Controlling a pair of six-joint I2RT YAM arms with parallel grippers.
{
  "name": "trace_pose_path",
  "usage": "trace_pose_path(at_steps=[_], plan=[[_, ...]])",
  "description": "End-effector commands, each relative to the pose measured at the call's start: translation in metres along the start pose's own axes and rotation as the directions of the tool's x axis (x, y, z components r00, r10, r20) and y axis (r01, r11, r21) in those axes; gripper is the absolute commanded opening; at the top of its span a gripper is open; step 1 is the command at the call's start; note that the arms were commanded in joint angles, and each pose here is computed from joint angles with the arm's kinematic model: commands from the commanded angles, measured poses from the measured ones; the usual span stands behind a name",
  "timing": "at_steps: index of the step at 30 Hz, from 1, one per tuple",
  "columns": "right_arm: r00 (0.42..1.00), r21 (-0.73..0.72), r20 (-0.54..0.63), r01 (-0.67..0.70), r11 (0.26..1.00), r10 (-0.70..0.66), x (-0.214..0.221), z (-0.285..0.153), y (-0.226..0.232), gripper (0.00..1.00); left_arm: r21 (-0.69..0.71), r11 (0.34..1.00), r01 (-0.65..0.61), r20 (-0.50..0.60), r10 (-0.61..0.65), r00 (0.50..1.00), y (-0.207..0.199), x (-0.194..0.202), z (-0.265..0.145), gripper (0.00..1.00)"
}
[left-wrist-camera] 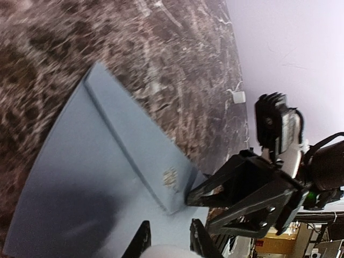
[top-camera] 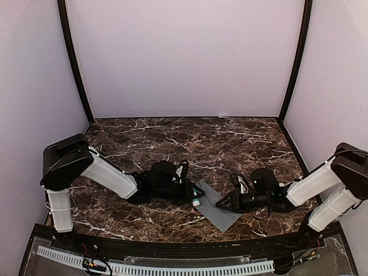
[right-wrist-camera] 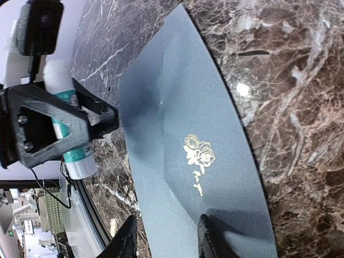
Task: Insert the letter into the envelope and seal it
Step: Seal the envelope flap on the envelope.
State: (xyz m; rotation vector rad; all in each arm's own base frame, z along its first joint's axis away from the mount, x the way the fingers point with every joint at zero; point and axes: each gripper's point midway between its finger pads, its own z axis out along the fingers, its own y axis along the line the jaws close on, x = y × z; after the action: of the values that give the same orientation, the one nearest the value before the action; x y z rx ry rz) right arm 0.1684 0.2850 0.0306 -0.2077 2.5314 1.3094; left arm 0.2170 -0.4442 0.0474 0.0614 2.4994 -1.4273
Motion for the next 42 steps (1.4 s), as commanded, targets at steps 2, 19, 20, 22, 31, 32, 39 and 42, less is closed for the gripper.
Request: trace_pose_path(at_steps=[2,19,20,22,31,32,39,42], plan=[[0.999,0.027,0.009,-0.041,0.999,0.04,0.005,0.003,-0.011,0.32,0.072,0.995,-0.074,0.026,0.073,0.997,-0.041,-0.02,0.003,0.0],[0.998,0.027,0.055,-0.035,0.999,0.033,0.0,-0.012,0.004,0.19,0.008,0.986,-0.168,-0.055,0.168,0.984,0.001,-0.013,0.064,0.0],[0.997,0.029,0.066,-0.032,0.999,0.03,-0.001,-0.016,0.006,0.19,0.002,0.986,-0.165,-0.061,0.164,0.984,0.005,-0.01,0.064,0.0],[0.996,0.036,0.091,-0.026,0.999,0.022,-0.006,-0.023,0.01,0.17,-0.004,0.987,-0.161,-0.071,0.161,0.984,0.01,-0.007,0.064,0.0],[0.99,0.115,0.143,-0.028,0.993,0.011,-0.011,-0.035,-0.001,0.09,0.016,0.99,-0.137,-0.083,0.138,0.987,0.008,-0.003,0.063,0.0],[0.99,0.121,0.14,-0.033,0.992,0.016,-0.01,-0.034,-0.004,0.08,0.021,0.99,-0.137,-0.083,0.138,0.987,0.006,-0.004,0.063,0.0],[0.993,0.168,0.112,-0.045,0.985,0.027,-0.005,-0.022,-0.02,0.02,0.032,0.991,-0.132,-0.085,0.135,0.987,0.002,-0.003,0.061,0.0],[0.995,0.183,0.098,-0.041,0.982,0.023,-0.005,-0.015,-0.024,0.0,0.033,0.991,-0.132,-0.085,0.134,0.987,0.001,-0.003,0.059,0.0]])
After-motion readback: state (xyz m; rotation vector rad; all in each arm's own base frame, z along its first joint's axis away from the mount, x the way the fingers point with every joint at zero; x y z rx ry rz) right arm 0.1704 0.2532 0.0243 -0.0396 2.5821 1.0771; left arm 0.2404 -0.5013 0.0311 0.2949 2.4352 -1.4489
